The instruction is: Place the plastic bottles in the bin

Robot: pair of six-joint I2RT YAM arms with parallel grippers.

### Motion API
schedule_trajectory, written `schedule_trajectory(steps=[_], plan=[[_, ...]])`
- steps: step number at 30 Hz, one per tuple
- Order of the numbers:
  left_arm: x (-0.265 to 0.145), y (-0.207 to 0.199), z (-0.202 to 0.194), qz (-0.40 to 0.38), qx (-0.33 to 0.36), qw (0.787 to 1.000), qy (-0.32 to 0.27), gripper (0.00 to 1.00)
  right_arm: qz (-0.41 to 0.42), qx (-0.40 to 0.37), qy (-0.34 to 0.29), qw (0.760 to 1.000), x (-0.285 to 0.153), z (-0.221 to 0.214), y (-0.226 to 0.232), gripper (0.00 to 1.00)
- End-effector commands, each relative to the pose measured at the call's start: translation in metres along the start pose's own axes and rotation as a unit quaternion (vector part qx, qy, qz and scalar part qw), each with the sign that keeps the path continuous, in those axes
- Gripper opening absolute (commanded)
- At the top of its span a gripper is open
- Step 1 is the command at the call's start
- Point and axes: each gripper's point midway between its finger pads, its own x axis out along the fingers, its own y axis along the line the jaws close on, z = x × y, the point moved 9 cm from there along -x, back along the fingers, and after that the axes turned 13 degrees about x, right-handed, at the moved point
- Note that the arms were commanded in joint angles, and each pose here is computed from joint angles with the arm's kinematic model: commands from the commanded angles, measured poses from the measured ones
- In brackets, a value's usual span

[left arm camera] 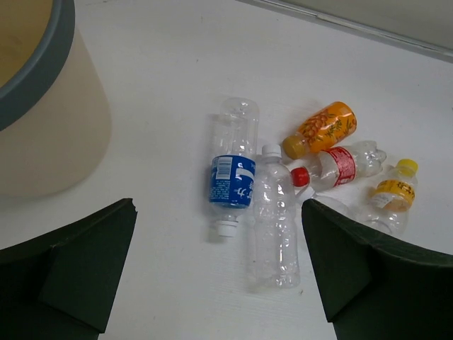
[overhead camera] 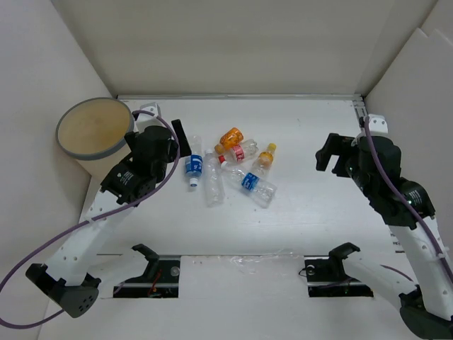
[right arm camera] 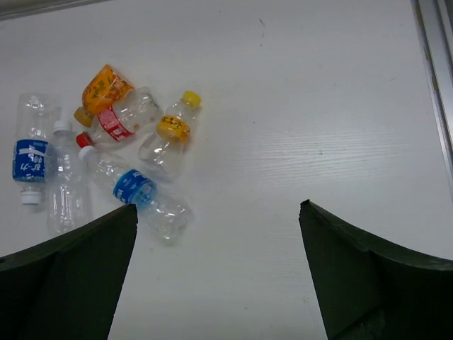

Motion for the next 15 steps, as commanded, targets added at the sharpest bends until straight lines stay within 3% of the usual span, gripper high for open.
schedule_trajectory(steps=[1, 6, 15], plan=[[0.002, 0.000, 0.001, 0.008, -0.009, 1.000, -0.011, 1.00, 0.019, -0.008, -0.008, 1.000, -0.004, 0.006, 0.004, 1.00], [0.002, -0.006, 0.003, -0.020, -0.019, 1.000, -0.012, 1.00, 0.094, -0.029, 0.026, 0.995, 0.006, -0.003, 0.018, 1.00], [0.011, -0.021, -0.010, -0.073, -0.009, 0.997, 0.010, 1.00, 0.185, -0.077, 0.114, 0.973, 0.067, -0.049, 0.045, 1.00]])
